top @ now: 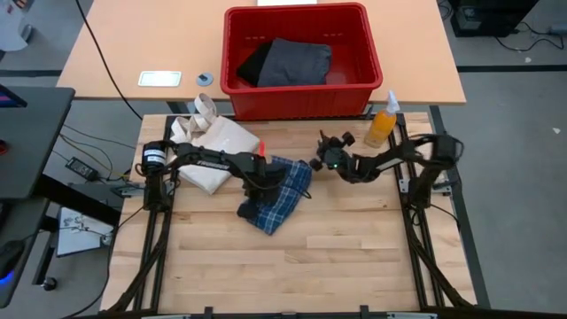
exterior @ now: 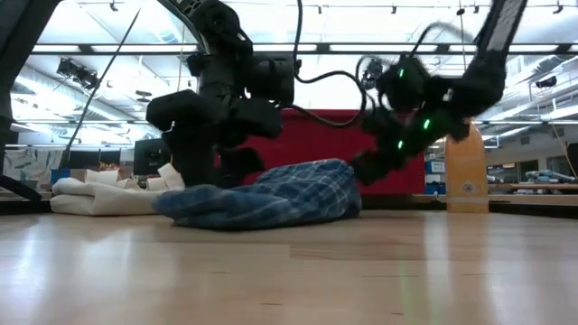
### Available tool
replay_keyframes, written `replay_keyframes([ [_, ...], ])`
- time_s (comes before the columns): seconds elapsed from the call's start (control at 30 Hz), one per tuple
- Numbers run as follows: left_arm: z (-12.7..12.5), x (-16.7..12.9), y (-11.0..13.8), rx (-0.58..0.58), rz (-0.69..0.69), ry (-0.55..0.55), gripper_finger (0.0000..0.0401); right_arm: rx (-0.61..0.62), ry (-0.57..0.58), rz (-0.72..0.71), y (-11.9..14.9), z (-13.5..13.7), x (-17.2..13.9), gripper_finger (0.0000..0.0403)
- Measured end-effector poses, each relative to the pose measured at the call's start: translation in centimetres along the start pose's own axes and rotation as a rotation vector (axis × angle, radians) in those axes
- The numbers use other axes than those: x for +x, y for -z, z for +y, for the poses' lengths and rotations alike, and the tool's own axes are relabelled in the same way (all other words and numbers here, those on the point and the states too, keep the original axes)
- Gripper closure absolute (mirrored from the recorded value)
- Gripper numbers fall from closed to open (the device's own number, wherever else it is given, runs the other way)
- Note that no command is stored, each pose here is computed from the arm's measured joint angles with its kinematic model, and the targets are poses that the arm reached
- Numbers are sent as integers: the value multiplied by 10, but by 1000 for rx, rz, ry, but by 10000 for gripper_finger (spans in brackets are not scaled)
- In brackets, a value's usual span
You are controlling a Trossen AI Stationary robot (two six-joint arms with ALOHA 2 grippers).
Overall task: Fold Laundry from Bin
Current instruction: Remove the blue shorts from the red organizer bin
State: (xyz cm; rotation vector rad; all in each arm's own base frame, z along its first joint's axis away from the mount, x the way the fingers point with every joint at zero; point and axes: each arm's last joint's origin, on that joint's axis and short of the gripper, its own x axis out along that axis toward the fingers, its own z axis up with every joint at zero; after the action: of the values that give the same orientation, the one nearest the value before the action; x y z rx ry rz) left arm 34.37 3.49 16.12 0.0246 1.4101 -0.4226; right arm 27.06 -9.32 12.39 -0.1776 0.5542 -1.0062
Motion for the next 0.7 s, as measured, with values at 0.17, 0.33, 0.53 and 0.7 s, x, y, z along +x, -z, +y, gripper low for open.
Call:
replay_keyframes([
  [0.17,10,-5,14,-76,73,29,68,75,-280,28,-24,-17,-41,275],
  [0.33,21,-13,24,-119,81,31,68,239,-643,120,-32,-27,-66,277],
  [0.53,30,-39,33,-131,3,-11,68,169,-841,184,-24,-6,-76,277],
  [0.7,34,-66,43,-205,-67,-59,67,199,-792,217,-16,11,-76,277],
])
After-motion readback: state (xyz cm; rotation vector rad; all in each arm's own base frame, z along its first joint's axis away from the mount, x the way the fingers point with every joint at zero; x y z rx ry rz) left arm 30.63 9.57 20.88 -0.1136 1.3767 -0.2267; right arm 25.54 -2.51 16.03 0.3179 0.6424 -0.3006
